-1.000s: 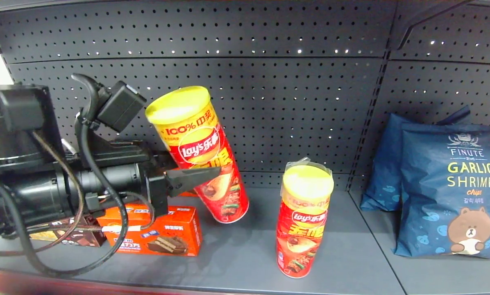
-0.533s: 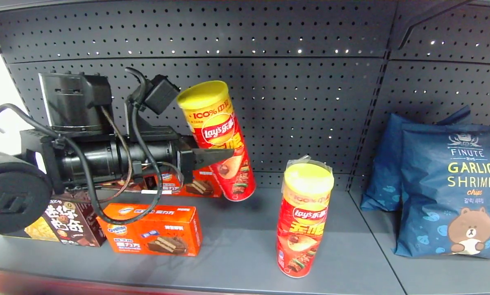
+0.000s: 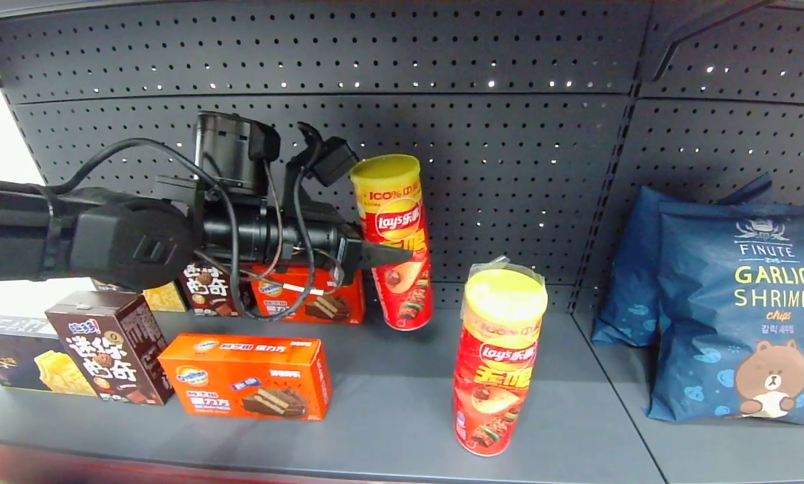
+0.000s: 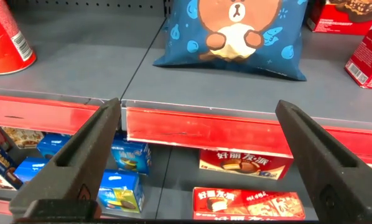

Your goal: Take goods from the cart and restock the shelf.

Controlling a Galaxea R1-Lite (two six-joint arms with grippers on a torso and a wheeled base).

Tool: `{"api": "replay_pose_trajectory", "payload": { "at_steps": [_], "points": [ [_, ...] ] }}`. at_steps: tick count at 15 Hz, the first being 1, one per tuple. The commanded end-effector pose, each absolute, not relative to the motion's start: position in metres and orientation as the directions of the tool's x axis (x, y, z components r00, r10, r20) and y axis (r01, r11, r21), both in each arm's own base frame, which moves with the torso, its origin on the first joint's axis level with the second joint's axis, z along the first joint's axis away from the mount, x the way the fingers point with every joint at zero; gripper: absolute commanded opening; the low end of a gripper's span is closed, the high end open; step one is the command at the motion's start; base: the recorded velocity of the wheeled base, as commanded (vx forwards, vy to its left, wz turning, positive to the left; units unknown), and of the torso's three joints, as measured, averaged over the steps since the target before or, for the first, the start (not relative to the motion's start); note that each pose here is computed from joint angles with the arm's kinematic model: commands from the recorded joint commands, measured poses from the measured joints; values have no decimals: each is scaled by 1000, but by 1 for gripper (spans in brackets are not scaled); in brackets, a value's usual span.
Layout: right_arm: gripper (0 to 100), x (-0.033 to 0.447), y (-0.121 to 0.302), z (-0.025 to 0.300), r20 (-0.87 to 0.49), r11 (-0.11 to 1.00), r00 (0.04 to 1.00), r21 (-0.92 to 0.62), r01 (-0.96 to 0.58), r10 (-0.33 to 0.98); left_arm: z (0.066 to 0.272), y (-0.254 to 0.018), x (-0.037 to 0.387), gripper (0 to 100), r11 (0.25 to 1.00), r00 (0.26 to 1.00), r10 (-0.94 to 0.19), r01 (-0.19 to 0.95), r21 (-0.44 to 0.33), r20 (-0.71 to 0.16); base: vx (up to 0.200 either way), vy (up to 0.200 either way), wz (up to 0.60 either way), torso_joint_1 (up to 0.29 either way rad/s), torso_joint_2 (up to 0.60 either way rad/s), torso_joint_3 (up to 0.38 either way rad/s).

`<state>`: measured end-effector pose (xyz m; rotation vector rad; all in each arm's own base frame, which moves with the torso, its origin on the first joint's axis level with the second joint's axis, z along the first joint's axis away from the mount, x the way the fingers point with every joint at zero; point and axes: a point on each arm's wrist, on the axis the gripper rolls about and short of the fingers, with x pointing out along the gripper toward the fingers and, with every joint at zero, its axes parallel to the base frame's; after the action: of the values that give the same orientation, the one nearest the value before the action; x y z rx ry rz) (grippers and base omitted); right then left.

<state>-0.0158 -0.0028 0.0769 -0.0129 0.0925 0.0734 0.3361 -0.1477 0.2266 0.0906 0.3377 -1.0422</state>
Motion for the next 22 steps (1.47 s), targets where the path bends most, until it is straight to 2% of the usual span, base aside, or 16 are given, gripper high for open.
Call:
{"api": "replay_pose_trajectory", "payload": {
  "at_steps": [1,5,8,15,17,22],
  "points": [
    [100,-16,-3,77,-95,997,993,-10,-74,73,209,-158,358,0,493,436,-827,866,-85,-356,0,0,0,0,0,0],
    [100,-16,-3,77,-95,997,993,-10,-74,73,193,-161,370,0,455,402,-811,890,-27,-425,0,0,0,0,0,0],
    [100,-16,-3,77,-95,997,993,-10,-74,73,183,-167,382,0,443,394,-811,896,-15,-432,0,0,0,0,0,0],
    [100,-16,-3,77,-95,997,993,-10,-74,73,177,-182,390,0,416,367,-827,909,-24,-425,0,0,0,0,0,0],
    [100,-16,-3,77,-95,997,993,-10,-74,73,178,-188,390,0,389,338,-847,920,-44,-411,0,0,0,0,0,0],
    [100,-16,-3,77,-95,997,993,-10,-74,73,173,-197,392,0,380,319,-854,922,-72,-412,0,0,0,0,0,0]
  ]
}}
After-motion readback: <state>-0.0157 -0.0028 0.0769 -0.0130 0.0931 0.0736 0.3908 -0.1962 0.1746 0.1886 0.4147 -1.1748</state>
